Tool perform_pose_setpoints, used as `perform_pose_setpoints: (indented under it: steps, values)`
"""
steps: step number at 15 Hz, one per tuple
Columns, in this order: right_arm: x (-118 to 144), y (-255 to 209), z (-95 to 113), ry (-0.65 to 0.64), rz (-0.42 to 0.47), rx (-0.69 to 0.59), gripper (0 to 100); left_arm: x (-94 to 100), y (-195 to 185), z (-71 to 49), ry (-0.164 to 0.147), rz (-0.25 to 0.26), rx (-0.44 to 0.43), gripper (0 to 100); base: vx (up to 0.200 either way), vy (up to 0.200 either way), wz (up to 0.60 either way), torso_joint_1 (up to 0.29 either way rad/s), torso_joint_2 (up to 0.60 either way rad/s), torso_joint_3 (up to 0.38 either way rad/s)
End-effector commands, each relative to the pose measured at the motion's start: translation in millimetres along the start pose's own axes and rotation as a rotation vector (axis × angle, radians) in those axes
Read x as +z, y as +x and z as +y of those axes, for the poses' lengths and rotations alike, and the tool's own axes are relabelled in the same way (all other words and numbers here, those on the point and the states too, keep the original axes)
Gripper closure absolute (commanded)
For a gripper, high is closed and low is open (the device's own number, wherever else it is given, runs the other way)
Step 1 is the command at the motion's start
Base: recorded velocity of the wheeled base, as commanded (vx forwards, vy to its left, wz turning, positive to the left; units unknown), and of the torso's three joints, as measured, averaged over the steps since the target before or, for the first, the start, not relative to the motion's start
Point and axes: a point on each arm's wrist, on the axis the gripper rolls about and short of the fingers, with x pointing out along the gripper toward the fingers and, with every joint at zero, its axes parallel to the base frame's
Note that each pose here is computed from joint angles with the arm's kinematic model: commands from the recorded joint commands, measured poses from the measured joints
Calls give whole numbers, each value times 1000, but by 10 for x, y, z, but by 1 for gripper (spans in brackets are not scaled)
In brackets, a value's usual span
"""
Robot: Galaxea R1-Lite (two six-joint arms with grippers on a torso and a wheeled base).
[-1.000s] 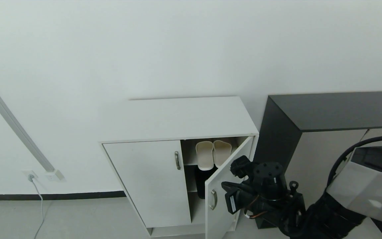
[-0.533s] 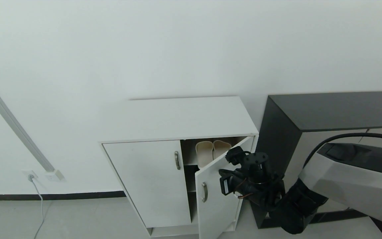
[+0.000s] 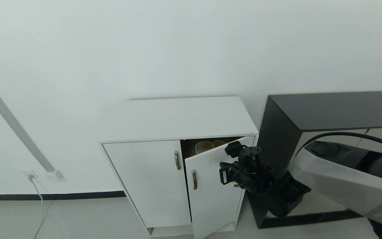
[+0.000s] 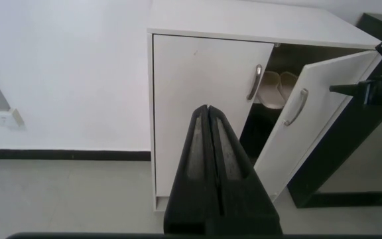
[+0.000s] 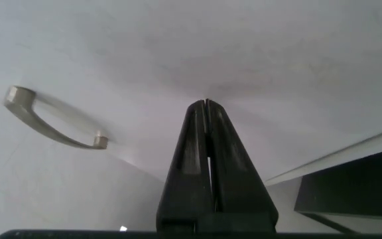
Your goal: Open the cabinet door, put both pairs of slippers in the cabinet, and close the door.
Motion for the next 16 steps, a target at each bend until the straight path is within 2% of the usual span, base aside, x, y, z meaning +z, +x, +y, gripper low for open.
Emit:
perform_pose_setpoints:
  steps: [1, 16]
  values:
    - [-23, 73, -35, 2, 8, -9, 100, 0, 0, 0, 0, 0, 1, 100, 0, 0, 0, 0, 0, 0]
    - [96, 381, -120, 10, -4, -35, 100, 0, 0, 0, 0, 0, 0, 100, 0, 0, 0, 0, 0, 0]
